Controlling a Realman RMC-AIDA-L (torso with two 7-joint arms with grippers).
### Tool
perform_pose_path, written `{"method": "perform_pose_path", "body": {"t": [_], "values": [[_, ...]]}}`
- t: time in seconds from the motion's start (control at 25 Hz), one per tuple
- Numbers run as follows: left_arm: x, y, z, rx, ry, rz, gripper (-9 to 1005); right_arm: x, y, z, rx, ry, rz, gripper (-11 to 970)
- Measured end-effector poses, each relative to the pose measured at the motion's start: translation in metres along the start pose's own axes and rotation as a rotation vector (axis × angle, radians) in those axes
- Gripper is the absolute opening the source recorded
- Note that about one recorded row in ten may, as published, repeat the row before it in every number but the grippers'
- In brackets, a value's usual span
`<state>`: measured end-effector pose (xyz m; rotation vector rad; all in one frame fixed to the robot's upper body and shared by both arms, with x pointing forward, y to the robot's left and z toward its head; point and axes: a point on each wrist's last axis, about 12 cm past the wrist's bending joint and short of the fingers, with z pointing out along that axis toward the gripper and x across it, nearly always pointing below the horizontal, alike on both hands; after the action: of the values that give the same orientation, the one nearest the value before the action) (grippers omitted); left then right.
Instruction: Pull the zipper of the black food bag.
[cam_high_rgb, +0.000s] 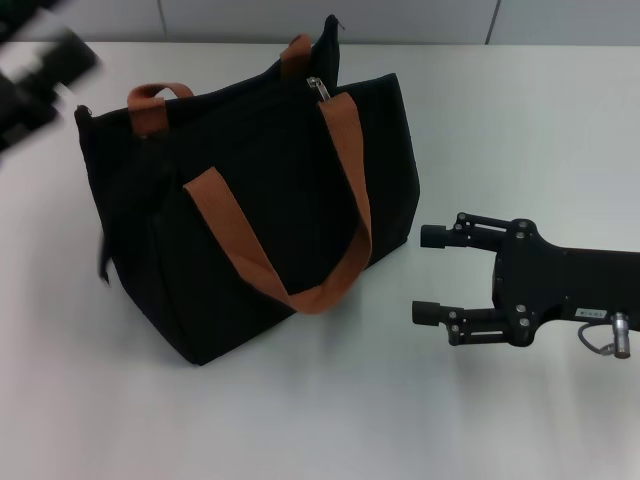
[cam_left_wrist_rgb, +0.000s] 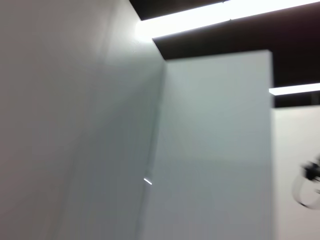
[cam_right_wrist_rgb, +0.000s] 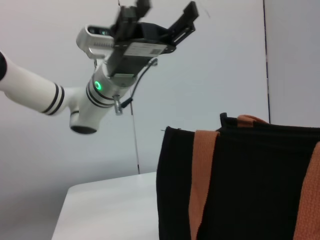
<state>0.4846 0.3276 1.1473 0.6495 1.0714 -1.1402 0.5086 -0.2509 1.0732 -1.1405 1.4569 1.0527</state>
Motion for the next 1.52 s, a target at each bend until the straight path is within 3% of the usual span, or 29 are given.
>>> {"method": "perform_pose_path", "body": {"t": [0.12,0.28,0.32,0.48,0.52,0.56,0.72,0.92,1.04,1.08,1.16,1.52], "values": [[0.009,-0.007,0.019,0.149,0.111,-0.060,808,-0.001,-0.002,0.002,-0.001,0.003,-0.004,820],[0.018,-0.013,0.025,0.210,0.153,-0.085,808,-0.001,-0.002,0.003,-0.002,0.003,-0.005,820],[0.031,-0.023,0.030,0.267,0.181,-0.096,808,-0.002,-0.002,0.003,-0.003,0.003,-0.006,820],[0.056,-0.043,0.036,0.351,0.216,-0.081,808,-0.003,-0.004,0.004,-0.007,0.002,-0.011,820],[0.071,-0.051,0.034,0.359,0.236,-0.080,808,-0.004,-0.004,0.005,-0.009,0.002,-0.014,820],[0.071,-0.051,0.034,0.359,0.236,-0.080,808,-0.004,-0.004,0.005,-0.009,0.002,-0.014,820],[0.104,-0.063,0.020,0.274,0.275,-0.096,808,-0.004,-0.004,0.006,-0.019,0.004,-0.015,820],[0.124,-0.070,0.010,0.206,0.344,-0.080,808,0.000,0.003,0.004,-0.057,0.025,-0.004,820],[0.124,-0.070,0.010,0.206,0.344,-0.080,808,0.001,0.007,0.002,-0.078,0.027,-0.007,820],[0.134,-0.070,0.004,0.181,0.425,-0.088,808,0.002,0.009,0.002,-0.087,0.026,-0.010,820],[0.136,-0.069,-0.001,0.171,0.464,-0.089,808,0.004,0.012,0.000,-0.095,0.027,-0.016,820],[0.133,-0.067,-0.013,0.139,0.493,-0.082,808,0.015,0.021,-0.001,-0.107,0.041,-0.025,820]]}}
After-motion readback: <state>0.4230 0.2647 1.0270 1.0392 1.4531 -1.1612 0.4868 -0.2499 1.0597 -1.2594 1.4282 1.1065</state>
